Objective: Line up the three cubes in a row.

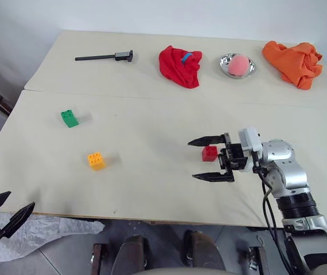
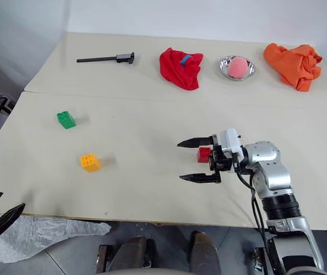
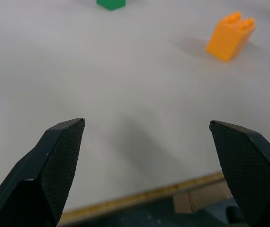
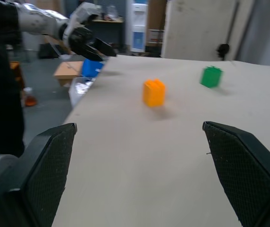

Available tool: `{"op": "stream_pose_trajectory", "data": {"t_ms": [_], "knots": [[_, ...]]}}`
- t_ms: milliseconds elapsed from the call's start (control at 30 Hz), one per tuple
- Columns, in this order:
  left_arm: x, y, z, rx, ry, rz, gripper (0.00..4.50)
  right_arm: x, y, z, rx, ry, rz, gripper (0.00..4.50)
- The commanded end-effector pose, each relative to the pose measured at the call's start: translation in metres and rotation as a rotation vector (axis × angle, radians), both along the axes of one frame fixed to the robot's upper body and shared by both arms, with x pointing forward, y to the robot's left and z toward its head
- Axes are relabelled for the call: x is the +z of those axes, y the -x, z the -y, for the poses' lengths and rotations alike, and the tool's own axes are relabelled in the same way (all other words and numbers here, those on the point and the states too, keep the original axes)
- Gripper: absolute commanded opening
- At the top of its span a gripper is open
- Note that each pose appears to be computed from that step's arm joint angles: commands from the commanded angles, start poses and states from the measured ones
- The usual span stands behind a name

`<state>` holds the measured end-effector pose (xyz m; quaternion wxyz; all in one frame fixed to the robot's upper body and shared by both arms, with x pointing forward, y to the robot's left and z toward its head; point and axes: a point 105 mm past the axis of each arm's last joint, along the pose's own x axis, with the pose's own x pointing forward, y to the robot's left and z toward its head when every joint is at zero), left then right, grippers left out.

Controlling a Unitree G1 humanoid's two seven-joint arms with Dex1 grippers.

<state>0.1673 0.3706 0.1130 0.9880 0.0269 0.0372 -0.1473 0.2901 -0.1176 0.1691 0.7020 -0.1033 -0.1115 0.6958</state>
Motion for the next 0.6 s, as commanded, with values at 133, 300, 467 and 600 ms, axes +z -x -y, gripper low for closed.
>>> {"op": "stream_pose_trajectory", "data": {"t_ms": [133, 300, 467, 600], "knots": [[0.038, -0.056, 0.016, 0.168, 0.110, 0.150, 4.50, 0.009, -0.007, 0.029, -0.154, -0.008, 0.059, 4.46], [0.066, -0.125, 0.027, 0.451, 0.242, 0.186, 4.50, 0.009, -0.006, 0.036, -0.210, -0.026, 0.044, 4.46], [0.074, -0.170, 0.044, 0.543, 0.238, 0.162, 4.50, 0.022, -0.015, 0.045, -0.298, -0.151, -0.016, 4.46], [0.070, -0.192, 0.049, 0.558, 0.238, 0.129, 4.50, 0.016, -0.016, 0.051, -0.326, -0.124, -0.009, 4.46]]}}
